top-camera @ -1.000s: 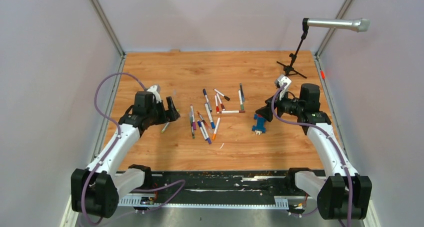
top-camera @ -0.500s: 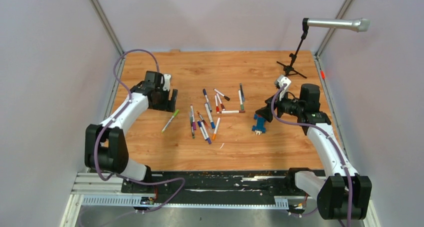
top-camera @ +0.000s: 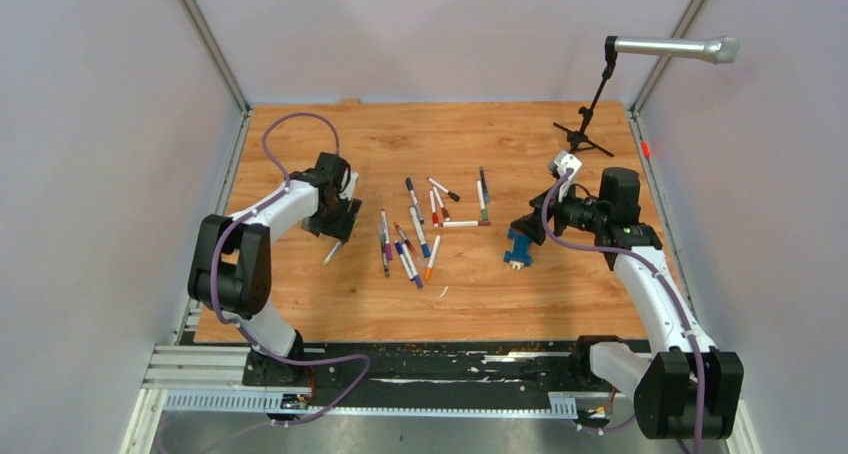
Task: Open the pen caps
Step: Pick up the pen from the center of the board, then open the pen cap from the pen, then place the pen at the center of the board.
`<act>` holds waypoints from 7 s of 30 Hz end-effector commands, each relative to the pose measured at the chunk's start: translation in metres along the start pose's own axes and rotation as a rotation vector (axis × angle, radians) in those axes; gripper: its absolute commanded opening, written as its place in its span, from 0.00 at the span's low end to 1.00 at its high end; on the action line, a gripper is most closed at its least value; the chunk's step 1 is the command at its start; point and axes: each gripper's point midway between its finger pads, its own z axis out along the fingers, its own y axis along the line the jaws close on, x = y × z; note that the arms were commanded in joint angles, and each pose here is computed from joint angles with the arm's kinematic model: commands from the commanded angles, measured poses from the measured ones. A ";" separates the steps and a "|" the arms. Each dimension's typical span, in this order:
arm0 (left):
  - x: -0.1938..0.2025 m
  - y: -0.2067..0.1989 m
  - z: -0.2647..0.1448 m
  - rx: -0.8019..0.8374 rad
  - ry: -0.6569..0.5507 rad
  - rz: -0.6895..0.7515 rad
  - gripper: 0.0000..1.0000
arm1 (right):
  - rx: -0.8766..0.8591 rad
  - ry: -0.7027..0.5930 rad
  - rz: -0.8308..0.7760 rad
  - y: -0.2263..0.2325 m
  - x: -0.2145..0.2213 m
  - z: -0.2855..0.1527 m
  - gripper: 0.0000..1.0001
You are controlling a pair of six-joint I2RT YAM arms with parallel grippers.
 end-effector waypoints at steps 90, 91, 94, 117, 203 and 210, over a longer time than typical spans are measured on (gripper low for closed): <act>-0.087 -0.308 -0.262 1.188 -1.048 -0.409 0.00 | -0.455 -0.132 0.103 0.110 -0.022 0.023 0.68; -0.087 -0.311 -0.261 1.189 -1.044 -0.407 0.00 | -0.454 -0.134 0.106 0.110 -0.023 0.023 0.67; -0.084 -0.317 -0.259 1.196 -1.035 -0.402 0.00 | -0.450 -0.138 0.123 0.110 -0.025 0.024 0.65; -0.098 -0.287 -0.274 1.121 -1.109 -0.473 1.00 | -0.531 -0.132 0.068 0.120 -0.023 0.019 0.00; 0.010 -0.074 -0.115 0.378 -0.740 -0.444 0.00 | 0.390 0.525 0.538 -0.127 0.094 0.150 0.17; 0.009 -0.074 -0.116 0.374 -0.744 -0.446 0.00 | 0.405 0.545 0.561 -0.131 0.105 0.155 0.26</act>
